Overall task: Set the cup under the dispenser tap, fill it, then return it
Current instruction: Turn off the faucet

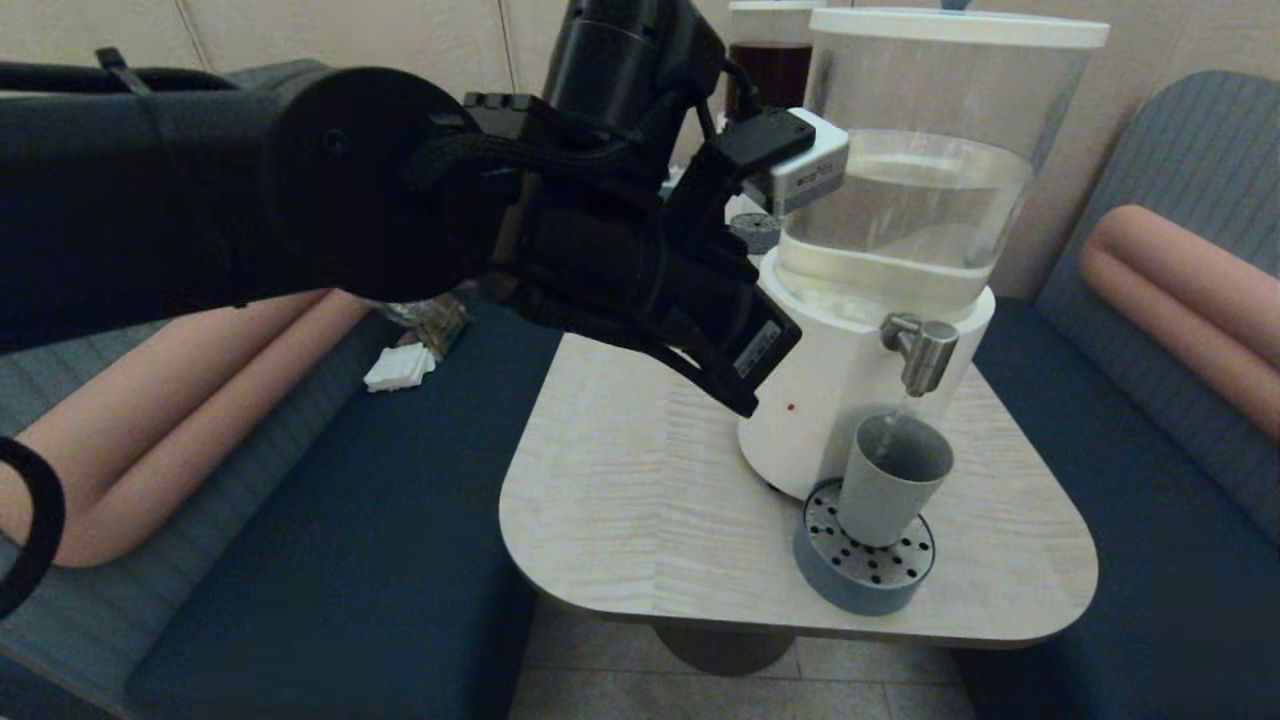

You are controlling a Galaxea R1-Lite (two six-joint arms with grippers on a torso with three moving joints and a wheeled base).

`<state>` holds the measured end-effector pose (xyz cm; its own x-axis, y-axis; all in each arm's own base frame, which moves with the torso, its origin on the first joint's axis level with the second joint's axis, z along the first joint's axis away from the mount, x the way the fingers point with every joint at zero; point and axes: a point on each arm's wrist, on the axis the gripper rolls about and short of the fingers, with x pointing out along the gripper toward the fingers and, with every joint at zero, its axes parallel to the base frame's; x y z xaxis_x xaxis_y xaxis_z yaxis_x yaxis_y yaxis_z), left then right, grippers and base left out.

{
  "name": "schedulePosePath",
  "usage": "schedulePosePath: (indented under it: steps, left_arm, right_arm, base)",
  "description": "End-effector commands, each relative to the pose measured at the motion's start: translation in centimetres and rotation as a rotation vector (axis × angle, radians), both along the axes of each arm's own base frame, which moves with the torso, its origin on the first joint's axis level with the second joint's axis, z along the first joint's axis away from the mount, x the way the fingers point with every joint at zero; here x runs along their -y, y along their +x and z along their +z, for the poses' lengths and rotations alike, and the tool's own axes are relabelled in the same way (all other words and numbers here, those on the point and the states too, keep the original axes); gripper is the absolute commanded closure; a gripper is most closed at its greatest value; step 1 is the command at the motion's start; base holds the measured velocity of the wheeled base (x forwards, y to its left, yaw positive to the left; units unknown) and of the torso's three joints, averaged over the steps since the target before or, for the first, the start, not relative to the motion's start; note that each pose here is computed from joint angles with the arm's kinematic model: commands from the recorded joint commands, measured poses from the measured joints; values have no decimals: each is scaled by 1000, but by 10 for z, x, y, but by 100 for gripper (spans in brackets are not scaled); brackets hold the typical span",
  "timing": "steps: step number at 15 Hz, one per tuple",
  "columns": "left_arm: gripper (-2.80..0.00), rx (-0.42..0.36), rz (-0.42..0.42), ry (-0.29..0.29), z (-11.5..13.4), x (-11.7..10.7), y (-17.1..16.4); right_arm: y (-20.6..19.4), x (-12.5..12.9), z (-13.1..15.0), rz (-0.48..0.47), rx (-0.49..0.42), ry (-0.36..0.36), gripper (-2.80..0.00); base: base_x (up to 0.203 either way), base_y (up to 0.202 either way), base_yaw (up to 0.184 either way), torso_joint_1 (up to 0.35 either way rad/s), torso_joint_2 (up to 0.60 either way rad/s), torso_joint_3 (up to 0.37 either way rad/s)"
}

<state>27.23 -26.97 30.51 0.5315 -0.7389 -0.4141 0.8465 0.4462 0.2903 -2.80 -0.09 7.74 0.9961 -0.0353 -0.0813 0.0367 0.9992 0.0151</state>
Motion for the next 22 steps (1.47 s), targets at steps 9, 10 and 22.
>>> schedulePosePath:
  steps: [9, 10, 22]
  left_arm:
    - [0, 15, -23, -76, -17, 31, 11]
    - [0, 24, -27, -86, -16, 32, 10]
    - [0, 27, -64, -123, -21, 51, 3]
  right_arm:
    - [0, 0, 0, 0, -1, 1, 0]
    - [0, 0, 0, 0, -1, 0, 0]
    - [0, 0, 0, 0, -2, 0, 0]
  base:
    - [0, 0, 0, 0, 0, 0]
    - [0, 0, 0, 0, 0, 0]
    - [0, 0, 0, 0, 0, 0]
